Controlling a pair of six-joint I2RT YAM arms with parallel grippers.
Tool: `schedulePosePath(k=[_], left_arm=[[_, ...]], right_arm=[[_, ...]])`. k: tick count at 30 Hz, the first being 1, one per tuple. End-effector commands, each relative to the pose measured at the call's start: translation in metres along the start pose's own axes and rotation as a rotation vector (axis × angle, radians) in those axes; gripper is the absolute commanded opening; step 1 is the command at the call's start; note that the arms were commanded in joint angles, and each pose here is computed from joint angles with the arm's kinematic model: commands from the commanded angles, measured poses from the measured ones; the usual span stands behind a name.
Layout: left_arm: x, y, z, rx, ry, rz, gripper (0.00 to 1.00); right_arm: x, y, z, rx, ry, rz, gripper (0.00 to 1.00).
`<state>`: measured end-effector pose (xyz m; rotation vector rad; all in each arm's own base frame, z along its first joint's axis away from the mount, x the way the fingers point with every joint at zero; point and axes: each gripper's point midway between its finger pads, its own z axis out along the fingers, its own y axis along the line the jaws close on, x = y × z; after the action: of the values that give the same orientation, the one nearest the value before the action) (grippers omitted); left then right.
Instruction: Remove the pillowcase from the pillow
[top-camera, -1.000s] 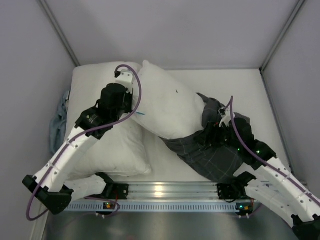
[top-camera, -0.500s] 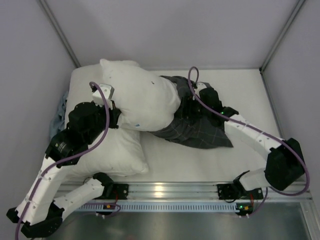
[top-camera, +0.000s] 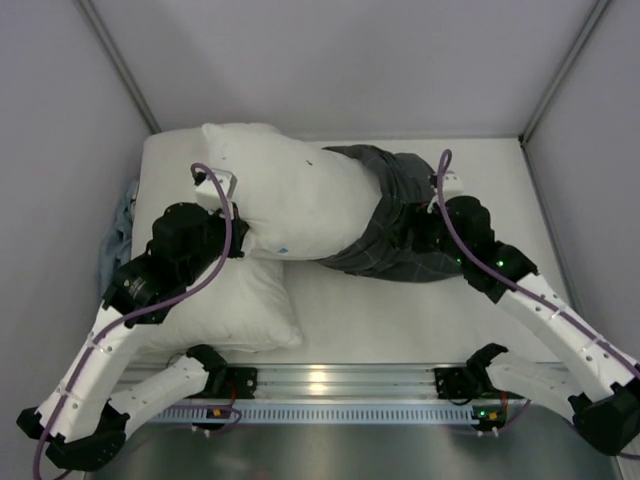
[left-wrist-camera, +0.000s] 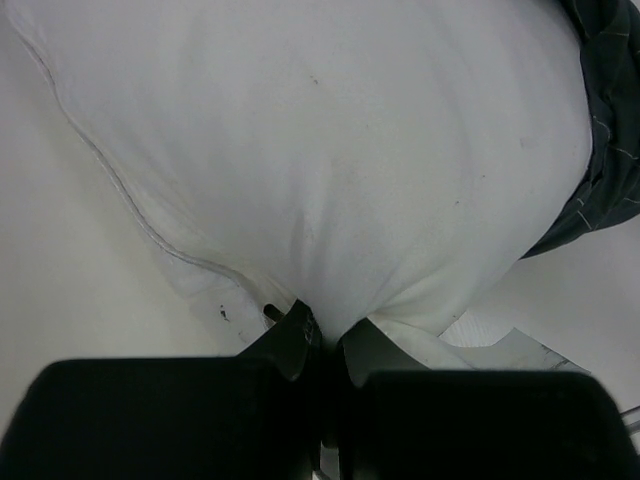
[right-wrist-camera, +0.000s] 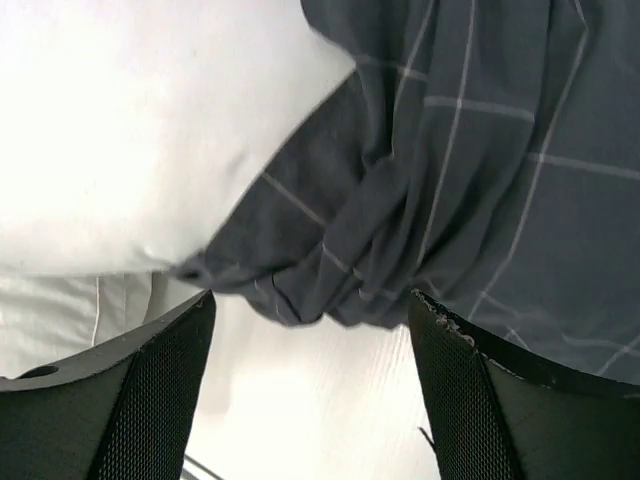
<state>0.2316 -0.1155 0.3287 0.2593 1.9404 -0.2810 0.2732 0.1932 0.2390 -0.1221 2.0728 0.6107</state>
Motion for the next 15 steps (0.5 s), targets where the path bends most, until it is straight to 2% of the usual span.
schedulePosePath(k=[1, 7, 12, 15], left_arm=[[-0.027, -0.008, 0.004, 0.024, -0.093, -0.043, 0.0], [-0.031, -0.009, 0.007, 0.027, -0.105, -0.055, 0.0], [-0.038, -0.013, -0.002, 0.056, -0.125, -0.064, 0.0], [-0.038, -0.013, -0.005, 0.06, -0.125, -0.063, 0.0]], right_arm=[[0.036, -0.014, -0.022, 0.03, 0.056, 0.014, 0.75], [0.076, -0.022, -0.003, 0.021, 0.127, 0.037, 0.75], [0.064, -0.006, 0.025, -0.057, 0.067, 0.058, 0.74], [0.063, 0.01, 0.037, -0.131, 0.083, 0.061, 0.74]])
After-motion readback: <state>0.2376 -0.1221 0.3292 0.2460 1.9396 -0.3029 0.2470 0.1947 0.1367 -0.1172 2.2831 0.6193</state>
